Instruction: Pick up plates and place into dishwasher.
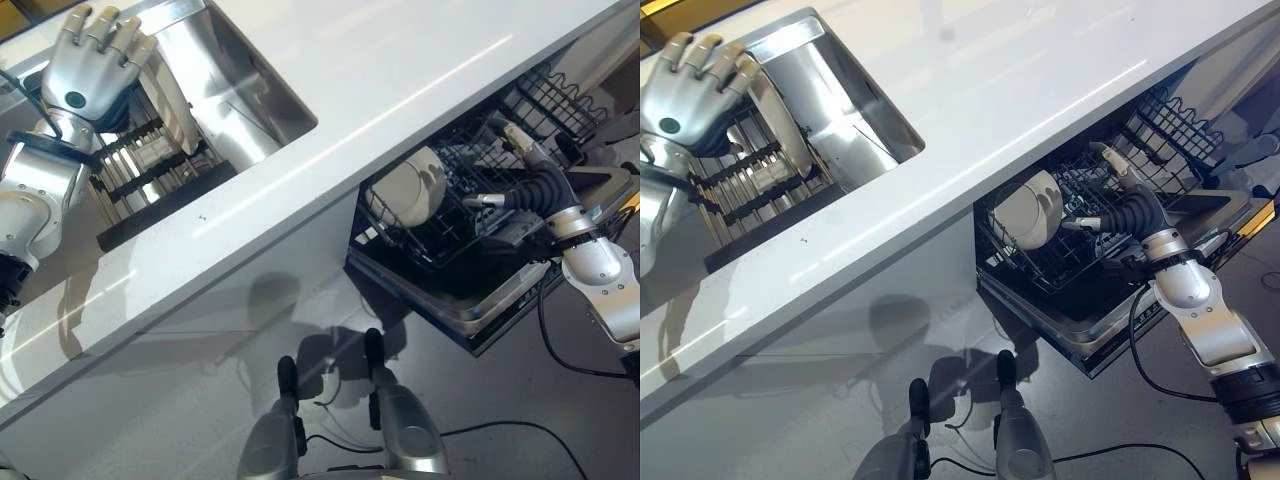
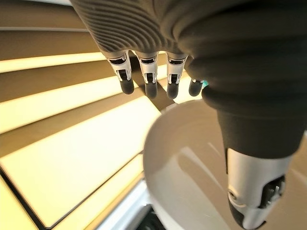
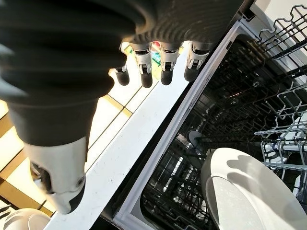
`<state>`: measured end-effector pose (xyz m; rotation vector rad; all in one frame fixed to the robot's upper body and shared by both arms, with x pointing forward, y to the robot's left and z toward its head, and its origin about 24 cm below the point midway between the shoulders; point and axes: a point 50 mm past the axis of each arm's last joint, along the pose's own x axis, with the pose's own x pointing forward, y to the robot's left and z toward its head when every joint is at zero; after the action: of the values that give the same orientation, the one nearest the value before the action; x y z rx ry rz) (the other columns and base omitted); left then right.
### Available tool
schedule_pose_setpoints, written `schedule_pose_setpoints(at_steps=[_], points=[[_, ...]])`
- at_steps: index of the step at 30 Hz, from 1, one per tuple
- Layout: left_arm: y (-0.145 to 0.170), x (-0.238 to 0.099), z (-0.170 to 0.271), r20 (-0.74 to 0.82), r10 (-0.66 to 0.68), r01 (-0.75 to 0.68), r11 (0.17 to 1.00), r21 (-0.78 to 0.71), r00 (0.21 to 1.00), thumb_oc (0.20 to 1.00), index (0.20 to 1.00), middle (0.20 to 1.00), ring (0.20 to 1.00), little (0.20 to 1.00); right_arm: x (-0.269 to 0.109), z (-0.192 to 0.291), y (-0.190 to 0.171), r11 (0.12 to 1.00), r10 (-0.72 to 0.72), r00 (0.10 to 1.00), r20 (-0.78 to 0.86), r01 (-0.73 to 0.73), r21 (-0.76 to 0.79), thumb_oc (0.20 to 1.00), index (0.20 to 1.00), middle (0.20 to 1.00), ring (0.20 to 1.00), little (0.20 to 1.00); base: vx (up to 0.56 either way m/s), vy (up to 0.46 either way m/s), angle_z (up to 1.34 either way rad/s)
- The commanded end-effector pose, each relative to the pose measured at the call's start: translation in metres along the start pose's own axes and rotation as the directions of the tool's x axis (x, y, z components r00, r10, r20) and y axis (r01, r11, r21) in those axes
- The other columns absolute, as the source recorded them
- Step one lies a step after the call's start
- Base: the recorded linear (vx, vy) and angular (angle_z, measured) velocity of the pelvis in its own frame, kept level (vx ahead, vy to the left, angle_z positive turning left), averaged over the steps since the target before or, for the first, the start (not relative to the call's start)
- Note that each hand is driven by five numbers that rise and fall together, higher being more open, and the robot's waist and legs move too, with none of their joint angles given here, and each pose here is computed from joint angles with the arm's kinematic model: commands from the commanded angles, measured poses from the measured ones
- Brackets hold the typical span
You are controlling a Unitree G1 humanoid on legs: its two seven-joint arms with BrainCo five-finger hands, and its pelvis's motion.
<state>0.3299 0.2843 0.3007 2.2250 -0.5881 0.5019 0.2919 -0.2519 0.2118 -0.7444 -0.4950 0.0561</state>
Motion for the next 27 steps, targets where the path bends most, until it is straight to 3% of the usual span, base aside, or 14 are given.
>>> schedule_pose_setpoints(at_steps=[1, 9, 10, 11, 12, 13, 23, 27], points=[[0.020, 0.009, -0.037, -0.051, 0.029, -0.022, 0.990, 0.136, 0.998, 1.000, 1.000, 1.000, 1.000, 1.000, 0.017, 0.029, -0.026, 0.998, -0.037, 0.990, 0.133, 0.043, -0.040, 1.000, 1.000, 1.000, 1.000, 1.000, 0.00, 0.000, 0.00], [0.023, 0.028, -0.030, -0.010, -0.086, 0.086, 0.976, 0.199, 0.996, 1.000, 1.000, 1.000, 1.000, 1.000, 0.029, 0.035, -0.029, 0.998, -0.019, 0.989, 0.144, 0.028, -0.061, 1.000, 1.000, 1.000, 1.000, 1.000, 0.00, 0.003, 0.00], [0.021, 0.030, -0.031, -0.019, -0.103, 0.104, 0.974, 0.200, 0.995, 0.887, 0.887, 0.887, 0.887, 0.887, 0.030, 0.036, -0.029, 0.997, -0.023, 0.989, 0.145, 0.033, -0.065, 1.000, 1.000, 1.000, 1.000, 1.000, 0.00, 0.011, -0.03], [0.020, 0.031, -0.031, -0.026, -0.117, 0.120, 0.971, 0.205, 0.993, 0.570, 0.570, 0.570, 0.570, 0.570, 0.031, 0.036, -0.030, 0.997, -0.024, 0.989, 0.146, 0.035, -0.067, 1.000, 1.000, 1.000, 1.000, 1.000, 0.00, 0.015, -0.04], [0.019, 0.032, -0.031, -0.033, -0.138, 0.142, 0.967, 0.212, 0.990, 0.347, 0.347, 0.347, 0.347, 0.347, 0.032, 0.036, -0.030, 0.997, -0.026, 0.989, 0.148, 0.037, -0.069, 1.000, 1.000, 1.000, 1.000, 1.000, 0.00, 0.013, -0.06], [0.016, 0.032, -0.033, -0.055, -0.170, 0.177, 0.961, 0.210, 0.984, 0.200, 0.200, 0.200, 0.200, 0.200, 0.032, 0.037, -0.031, 0.997, -0.031, 0.988, 0.153, 0.042, -0.071, 1.000, 1.000, 1.000, 1.000, 1.000, 0.00, 0.012, -0.05], [-0.005, 0.024, -0.050, -0.176, -0.380, 0.413, 0.884, 0.219, 0.908, 0.200, 0.200, 0.200, 0.200, 0.200, 0.036, 0.047, -0.036, 0.994, -0.045, 0.977, 0.210, 0.065, -0.091, 1.000, 1.000, 1.000, 1.000, 1.000, 0.00, 0.000, -0.01], [-0.012, 0.017, -0.051, -0.184, -0.412, 0.445, 0.873, 0.201, 0.892, 0.200, 0.200, 0.200, 0.200, 0.200, 0.034, 0.047, -0.035, 0.993, -0.055, 0.975, 0.215, 0.075, -0.088, 1.000, 1.000, 1.000, 1.000, 1.000, 0.00, 0.000, 0.00]])
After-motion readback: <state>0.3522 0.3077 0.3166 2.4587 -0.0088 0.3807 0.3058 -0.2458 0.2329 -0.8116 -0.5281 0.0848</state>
